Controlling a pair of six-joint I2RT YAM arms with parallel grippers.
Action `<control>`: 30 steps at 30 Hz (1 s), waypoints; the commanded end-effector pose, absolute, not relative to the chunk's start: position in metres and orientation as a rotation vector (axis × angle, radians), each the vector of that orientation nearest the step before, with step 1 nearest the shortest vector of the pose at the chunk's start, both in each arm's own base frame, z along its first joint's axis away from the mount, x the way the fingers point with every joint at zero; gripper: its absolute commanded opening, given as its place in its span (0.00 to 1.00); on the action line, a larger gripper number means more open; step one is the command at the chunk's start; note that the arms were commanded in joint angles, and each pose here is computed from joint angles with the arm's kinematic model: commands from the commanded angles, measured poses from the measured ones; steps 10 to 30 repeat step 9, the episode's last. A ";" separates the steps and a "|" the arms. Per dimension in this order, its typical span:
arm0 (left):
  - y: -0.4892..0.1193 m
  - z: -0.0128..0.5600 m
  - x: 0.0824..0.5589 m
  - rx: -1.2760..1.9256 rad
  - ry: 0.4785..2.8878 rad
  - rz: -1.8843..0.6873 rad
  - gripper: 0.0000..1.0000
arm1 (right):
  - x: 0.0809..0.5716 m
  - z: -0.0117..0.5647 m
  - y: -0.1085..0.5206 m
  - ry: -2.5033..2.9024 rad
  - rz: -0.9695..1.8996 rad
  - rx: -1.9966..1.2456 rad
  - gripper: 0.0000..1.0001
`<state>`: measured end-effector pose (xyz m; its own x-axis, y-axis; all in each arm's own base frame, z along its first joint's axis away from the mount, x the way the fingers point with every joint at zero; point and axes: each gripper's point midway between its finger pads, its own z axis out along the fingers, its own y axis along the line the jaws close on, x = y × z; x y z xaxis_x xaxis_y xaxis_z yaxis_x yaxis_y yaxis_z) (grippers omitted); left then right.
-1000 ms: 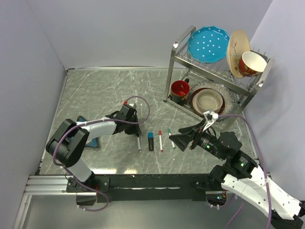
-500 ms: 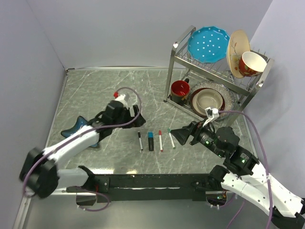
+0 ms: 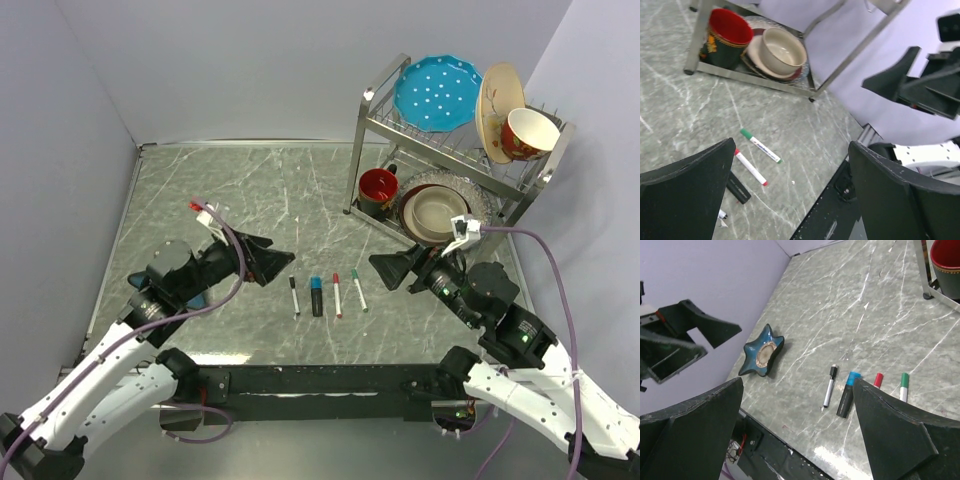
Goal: Insert the pens into the pen caps
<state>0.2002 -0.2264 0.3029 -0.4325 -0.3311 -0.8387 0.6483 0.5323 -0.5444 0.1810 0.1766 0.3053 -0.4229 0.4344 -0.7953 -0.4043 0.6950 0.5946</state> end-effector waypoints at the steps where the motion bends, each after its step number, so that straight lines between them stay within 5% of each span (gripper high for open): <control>1: -0.233 0.328 0.180 0.365 1.560 -1.229 0.99 | 0.186 0.337 0.175 1.692 0.943 0.033 0.98; 30: -0.236 0.331 0.174 0.383 1.538 -1.274 0.99 | 0.189 0.350 0.182 1.670 0.953 0.003 0.98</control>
